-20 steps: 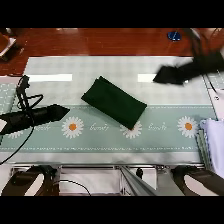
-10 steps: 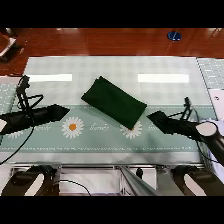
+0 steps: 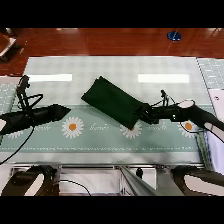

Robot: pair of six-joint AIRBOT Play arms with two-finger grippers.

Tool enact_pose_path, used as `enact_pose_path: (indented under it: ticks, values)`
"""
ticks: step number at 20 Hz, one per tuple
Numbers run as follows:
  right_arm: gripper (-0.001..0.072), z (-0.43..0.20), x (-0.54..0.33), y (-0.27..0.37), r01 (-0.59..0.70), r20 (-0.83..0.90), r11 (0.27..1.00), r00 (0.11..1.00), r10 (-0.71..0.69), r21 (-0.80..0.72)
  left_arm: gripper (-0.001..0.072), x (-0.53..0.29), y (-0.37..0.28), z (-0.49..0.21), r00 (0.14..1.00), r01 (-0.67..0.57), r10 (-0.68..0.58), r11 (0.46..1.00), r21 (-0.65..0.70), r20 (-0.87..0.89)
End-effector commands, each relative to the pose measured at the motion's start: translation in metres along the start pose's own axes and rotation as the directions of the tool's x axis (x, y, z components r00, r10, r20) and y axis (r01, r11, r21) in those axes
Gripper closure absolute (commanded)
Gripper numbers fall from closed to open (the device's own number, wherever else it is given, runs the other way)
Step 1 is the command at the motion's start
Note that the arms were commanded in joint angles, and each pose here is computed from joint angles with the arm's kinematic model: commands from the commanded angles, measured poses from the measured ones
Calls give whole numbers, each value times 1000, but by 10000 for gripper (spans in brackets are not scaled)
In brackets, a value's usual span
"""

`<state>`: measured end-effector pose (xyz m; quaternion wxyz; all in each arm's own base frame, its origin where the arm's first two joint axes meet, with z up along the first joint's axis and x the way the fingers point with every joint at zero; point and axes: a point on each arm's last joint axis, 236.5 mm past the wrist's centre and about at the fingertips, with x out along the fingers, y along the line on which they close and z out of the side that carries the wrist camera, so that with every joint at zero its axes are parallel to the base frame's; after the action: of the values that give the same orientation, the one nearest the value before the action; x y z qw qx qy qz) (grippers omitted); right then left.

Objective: Fold the shirts.

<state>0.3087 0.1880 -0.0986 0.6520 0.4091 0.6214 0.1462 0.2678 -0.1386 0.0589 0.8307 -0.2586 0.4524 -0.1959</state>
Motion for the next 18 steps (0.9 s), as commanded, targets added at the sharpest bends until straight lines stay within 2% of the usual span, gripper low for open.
enact_pose_path:
  ticks: [1, 2, 3, 7, 9, 12, 14, 18]
  values:
    - [364, 12, 16, 3, -22, -39, 999, 999, 20, -39, 684, 1, 0, 0, 1000, 2, -2, 1000, -3, -2]
    - [562, 16, 17, 10, -38, -39, 996, 999, 35, -78, 684, 1, 0, 0, 1000, 2, -2, 1000, -3, -2]
    - [692, 20, 17, 21, -53, -38, 988, 998, 48, -144, 684, 1, 0, 0, 1000, 2, -2, 1000, -3, -2]
    - [693, 36, -21, 96, -147, -107, 924, 987, 117, -353, 684, 1, 0, 0, 1000, -1, 1, 1000, 0, -3]
    - [693, 49, -60, 130, -71, -60, 882, 997, 48, -465, 684, 1, 0, 0, 1000, 0, 0, 1000, 0, -3]
    - [694, 72, -136, 177, 89, 131, 816, 991, -17, -571, 684, 1, 0, -1, 1000, -1, 1, 1000, 0, -3]
    - [694, 76, -187, 202, 135, 223, 799, 975, -1, -586, 683, 1, 0, -1, 1000, 0, 0, 1000, 10, -4]
    - [694, 84, -285, 213, 195, 423, 850, 905, 36, -489, 684, 1, 0, -1, 1000, 0, 0, 1000, 10, -3]
